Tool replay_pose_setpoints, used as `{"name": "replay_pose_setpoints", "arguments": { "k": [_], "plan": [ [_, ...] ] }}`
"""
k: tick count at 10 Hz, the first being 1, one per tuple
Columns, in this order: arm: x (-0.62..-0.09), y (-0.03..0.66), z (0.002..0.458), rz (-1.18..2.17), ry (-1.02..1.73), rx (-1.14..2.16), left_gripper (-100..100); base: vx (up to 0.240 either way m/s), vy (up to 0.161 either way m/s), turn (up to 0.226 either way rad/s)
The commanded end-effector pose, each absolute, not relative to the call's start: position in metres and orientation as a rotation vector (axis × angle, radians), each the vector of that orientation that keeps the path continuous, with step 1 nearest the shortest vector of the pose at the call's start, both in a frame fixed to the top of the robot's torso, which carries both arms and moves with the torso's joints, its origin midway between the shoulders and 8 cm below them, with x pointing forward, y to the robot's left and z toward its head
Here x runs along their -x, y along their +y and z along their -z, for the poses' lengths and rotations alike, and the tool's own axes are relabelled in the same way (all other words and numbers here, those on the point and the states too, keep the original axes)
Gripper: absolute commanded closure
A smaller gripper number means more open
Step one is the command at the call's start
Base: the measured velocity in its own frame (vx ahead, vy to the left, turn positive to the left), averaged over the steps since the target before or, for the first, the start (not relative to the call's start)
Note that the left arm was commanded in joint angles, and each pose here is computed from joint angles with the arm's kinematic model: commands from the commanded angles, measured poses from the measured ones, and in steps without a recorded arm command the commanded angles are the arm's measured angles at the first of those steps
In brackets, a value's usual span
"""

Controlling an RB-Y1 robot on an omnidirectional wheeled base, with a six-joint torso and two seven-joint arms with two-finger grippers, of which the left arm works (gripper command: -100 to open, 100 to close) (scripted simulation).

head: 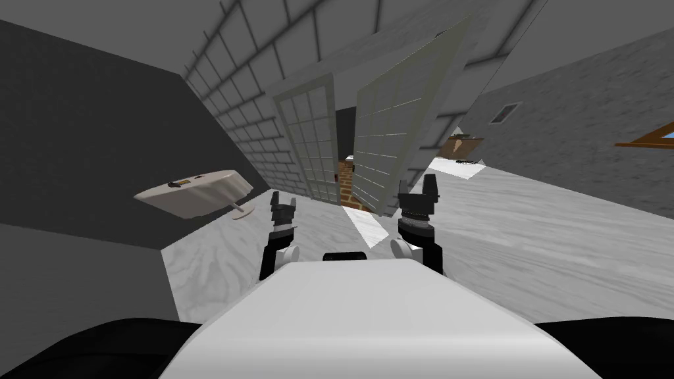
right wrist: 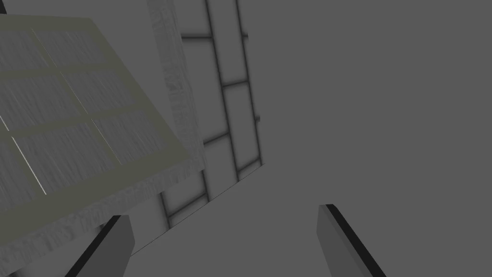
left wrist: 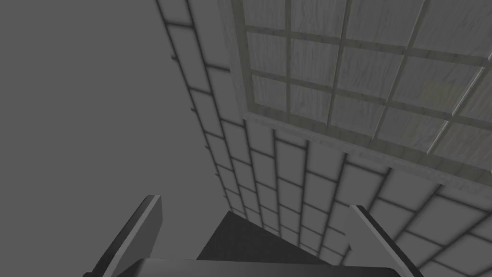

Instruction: Push the door open

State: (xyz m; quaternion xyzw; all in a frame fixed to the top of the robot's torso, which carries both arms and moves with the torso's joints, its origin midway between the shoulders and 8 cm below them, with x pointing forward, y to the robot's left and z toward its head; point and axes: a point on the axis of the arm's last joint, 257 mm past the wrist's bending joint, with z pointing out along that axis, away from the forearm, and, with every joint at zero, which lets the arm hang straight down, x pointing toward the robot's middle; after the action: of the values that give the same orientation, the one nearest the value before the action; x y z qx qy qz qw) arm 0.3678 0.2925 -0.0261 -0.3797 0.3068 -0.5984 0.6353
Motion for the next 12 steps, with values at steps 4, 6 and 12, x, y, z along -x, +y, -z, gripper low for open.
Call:
{"name": "replay_pose_setpoints", "arguments": {
  "k": [4, 6, 12],
  "plan": [
    [-0.38, 0.296, 0.053, 1.457, 0.678, 0.946, -100, 0.112, 0.036, -0.154],
    [-0.384, 0.297, 0.064, 1.49, 0.666, 0.978, -100, 0.126, 0.049, -0.164],
    [-0.396, 0.303, 0.097, 1.584, 0.618, 1.08, -100, 0.096, 0.043, -0.12]
  ]
}}
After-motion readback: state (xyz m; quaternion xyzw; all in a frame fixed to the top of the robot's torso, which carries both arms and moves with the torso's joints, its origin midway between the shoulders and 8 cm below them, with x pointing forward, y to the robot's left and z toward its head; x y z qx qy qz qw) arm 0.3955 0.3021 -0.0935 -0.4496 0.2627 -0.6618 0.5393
